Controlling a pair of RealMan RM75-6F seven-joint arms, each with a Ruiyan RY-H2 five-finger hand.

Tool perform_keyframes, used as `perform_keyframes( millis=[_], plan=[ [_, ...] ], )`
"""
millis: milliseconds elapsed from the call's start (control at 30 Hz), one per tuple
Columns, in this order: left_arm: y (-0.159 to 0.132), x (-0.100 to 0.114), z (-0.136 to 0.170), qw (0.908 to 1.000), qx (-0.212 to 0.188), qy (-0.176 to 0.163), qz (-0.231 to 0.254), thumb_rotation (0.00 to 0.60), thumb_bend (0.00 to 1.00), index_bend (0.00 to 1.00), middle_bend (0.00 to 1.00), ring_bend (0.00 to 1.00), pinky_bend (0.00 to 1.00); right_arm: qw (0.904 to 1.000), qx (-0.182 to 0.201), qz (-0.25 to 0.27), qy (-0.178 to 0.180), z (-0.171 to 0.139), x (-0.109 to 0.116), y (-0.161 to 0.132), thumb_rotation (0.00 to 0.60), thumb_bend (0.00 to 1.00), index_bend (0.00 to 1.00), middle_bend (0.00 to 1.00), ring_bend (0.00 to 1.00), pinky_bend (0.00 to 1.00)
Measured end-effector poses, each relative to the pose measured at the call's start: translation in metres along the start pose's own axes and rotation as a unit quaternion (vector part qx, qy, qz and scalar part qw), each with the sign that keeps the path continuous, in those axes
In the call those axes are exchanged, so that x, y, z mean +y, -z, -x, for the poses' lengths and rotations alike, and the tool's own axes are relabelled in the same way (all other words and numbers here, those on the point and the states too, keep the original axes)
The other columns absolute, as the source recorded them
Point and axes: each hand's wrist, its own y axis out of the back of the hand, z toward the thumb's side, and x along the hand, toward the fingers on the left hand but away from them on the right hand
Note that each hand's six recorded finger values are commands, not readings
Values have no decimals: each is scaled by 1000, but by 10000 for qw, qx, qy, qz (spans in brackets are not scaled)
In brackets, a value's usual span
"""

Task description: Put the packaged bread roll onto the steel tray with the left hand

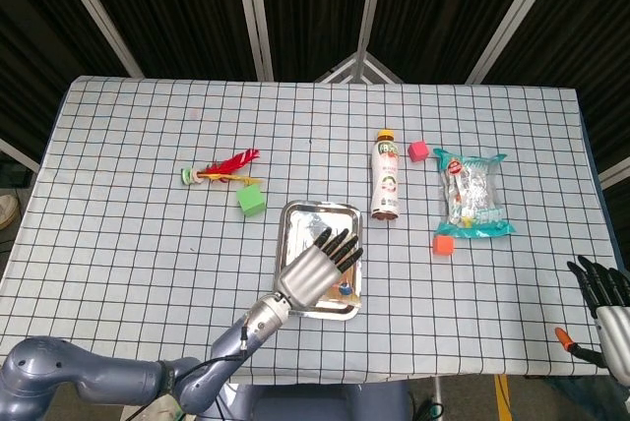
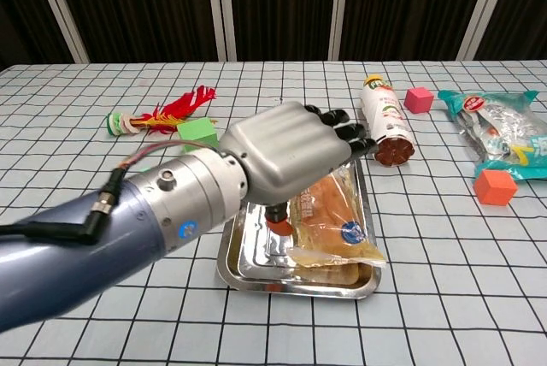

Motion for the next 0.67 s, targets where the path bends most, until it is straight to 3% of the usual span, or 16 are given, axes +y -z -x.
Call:
perform_keyframes(
  millis=[167,300,467,533,667],
  plan=[
    [38,23,56,9988,406,-107,251,600,19,0,0,0,96,9999,49,-106,9,-3,-3,-7,600,306,0,0,0,0],
    [88,7,133,9910,1268,226,350,600,18,0,0,0,73,9998,79,-150,76,-7,-2,-11,600,306,0,0,0,0],
    [138,-38,237,9532,2802,572,978,600,16,0,0,0,10,9998,60,-157,96,-8,-3,-12,600,306,0,0,0,0],
    [151,-56,270,9416,3109,656,1112,600,16,0,0,0,9,9998,60,-170,100,-7,-4,-13,600,306,0,0,0,0],
    [164,-72,313,9307,3381,718,1196,600,16,0,0,0,9,9996,103,-170,176,-8,-2,-18,600,306,0,0,0,0]
  ],
)
